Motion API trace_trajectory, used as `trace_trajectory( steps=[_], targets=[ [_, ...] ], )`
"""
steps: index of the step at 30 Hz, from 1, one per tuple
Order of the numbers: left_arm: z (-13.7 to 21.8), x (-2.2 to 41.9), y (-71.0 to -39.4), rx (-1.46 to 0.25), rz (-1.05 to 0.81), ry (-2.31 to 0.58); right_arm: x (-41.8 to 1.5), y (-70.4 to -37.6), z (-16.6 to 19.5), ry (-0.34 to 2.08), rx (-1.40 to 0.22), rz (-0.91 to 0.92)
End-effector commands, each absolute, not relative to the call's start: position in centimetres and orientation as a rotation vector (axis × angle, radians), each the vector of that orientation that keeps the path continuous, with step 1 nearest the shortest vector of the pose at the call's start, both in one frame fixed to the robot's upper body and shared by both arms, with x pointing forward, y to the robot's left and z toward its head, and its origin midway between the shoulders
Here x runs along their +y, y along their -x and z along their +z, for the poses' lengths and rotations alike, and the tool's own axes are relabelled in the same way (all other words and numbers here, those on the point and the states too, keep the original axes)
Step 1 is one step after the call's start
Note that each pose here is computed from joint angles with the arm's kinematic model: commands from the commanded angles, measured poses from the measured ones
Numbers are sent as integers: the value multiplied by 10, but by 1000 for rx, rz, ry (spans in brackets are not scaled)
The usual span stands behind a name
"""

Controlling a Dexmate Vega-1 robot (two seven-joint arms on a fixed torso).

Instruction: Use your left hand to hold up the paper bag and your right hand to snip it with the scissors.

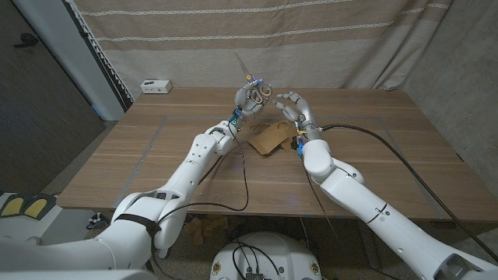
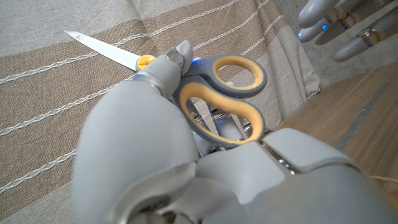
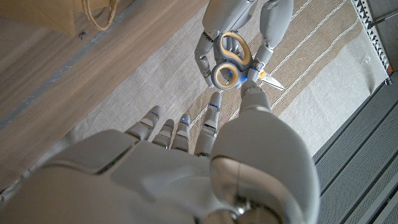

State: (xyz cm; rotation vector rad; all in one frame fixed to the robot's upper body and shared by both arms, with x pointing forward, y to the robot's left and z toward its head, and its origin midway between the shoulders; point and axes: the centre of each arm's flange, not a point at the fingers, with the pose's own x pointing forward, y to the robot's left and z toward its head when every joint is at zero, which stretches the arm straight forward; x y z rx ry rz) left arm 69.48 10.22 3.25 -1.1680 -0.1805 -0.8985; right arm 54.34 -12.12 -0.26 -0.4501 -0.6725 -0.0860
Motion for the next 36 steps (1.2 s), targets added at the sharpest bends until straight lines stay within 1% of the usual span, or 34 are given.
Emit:
trace_trajectory(
  steps=[1, 12, 32, 36],
  targets=[
    [30, 86, -695, -148, -941, 1172, -104, -538, 0, 508, -697, -149],
    [28, 75, -696, -142, -955, 1171, -92, -536, 3, 546, -714, -212],
    [25, 63, -690, -124, -996, 1156, -85, -544, 3, 594, -729, -291],
    [25, 66, -689, -134, -987, 1165, -84, -547, 2, 570, -718, -295]
  ],
)
